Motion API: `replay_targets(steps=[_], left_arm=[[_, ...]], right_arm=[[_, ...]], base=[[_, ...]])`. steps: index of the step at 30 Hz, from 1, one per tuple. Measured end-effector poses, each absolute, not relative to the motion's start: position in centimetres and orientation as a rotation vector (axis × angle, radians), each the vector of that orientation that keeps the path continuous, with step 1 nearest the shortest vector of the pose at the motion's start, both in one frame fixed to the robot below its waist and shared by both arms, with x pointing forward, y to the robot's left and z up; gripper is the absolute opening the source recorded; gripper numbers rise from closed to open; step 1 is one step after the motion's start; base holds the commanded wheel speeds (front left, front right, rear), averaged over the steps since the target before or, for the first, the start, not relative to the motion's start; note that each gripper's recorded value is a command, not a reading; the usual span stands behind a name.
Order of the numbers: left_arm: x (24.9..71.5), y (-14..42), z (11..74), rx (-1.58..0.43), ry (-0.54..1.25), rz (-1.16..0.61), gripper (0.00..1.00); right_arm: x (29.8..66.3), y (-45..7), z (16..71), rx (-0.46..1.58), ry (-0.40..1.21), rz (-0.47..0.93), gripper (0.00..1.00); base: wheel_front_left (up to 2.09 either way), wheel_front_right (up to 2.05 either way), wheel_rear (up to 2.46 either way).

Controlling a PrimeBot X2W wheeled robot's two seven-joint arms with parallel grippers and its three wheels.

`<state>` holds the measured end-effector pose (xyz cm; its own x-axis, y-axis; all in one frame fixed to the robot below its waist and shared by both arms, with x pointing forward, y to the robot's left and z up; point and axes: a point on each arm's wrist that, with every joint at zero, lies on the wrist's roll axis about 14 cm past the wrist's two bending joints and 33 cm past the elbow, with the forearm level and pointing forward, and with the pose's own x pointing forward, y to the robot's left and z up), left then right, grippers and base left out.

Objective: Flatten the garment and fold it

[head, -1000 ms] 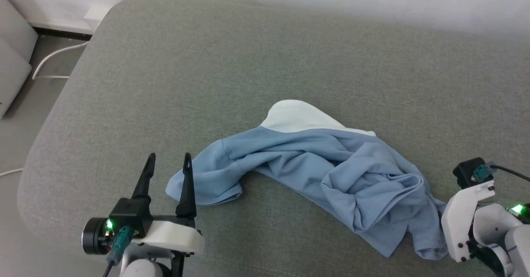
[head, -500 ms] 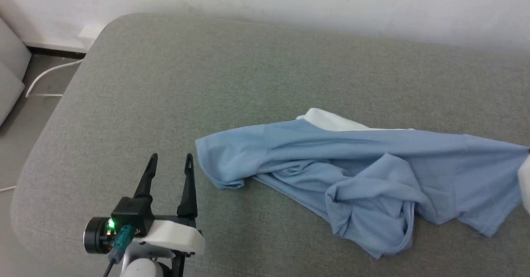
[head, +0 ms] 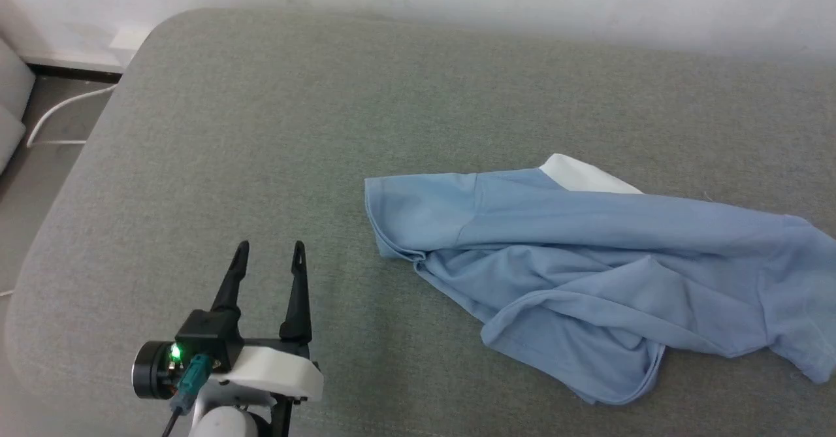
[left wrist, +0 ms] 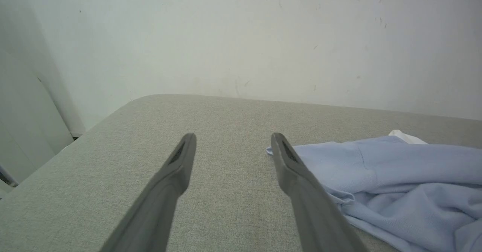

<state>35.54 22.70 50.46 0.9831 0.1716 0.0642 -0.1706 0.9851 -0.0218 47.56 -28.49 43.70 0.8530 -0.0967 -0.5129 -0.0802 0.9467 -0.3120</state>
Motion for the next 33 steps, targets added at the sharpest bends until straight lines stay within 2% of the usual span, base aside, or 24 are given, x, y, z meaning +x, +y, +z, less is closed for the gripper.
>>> replay_targets(steps=[8,12,20,24,29,33], left_arm=[[36.7,20.7,50.2,-0.03,-0.062,0.063,1.0],[38.6,19.1,50.4,-0.001,-0.02,-0.044,1.0],[44.5,16.1,49.7,0.091,0.254,-0.27,1.0],[46.8,16.0,48.1,0.192,0.445,-0.347,1.0],[47.5,16.5,44.4,0.285,0.716,-0.415,1.0],[48.7,17.5,43.0,0.382,0.8,-0.428,1.0]], right_arm=[[48.0,-24.2,49.1,-0.204,0.237,0.049,1.0],[46.0,-23.0,51.1,-0.117,0.134,0.05,1.0],[41.4,-23.8,51.3,0.005,0.093,-0.037,1.0],[40.6,-24.1,50.7,0.024,0.109,-0.065,1.0],[40.0,-25.2,49.6,0.026,0.141,-0.107,1.0],[39.4,-26.0,48.6,0.027,0.168,-0.139,1.0]], base=[[0.0,0.0,0.0],[0.0,0.0,0.0],[0.0,0.0,0.0],[0.0,0.0,0.0],[0.0,0.0,0.0],[0.0,0.0,0.0]])
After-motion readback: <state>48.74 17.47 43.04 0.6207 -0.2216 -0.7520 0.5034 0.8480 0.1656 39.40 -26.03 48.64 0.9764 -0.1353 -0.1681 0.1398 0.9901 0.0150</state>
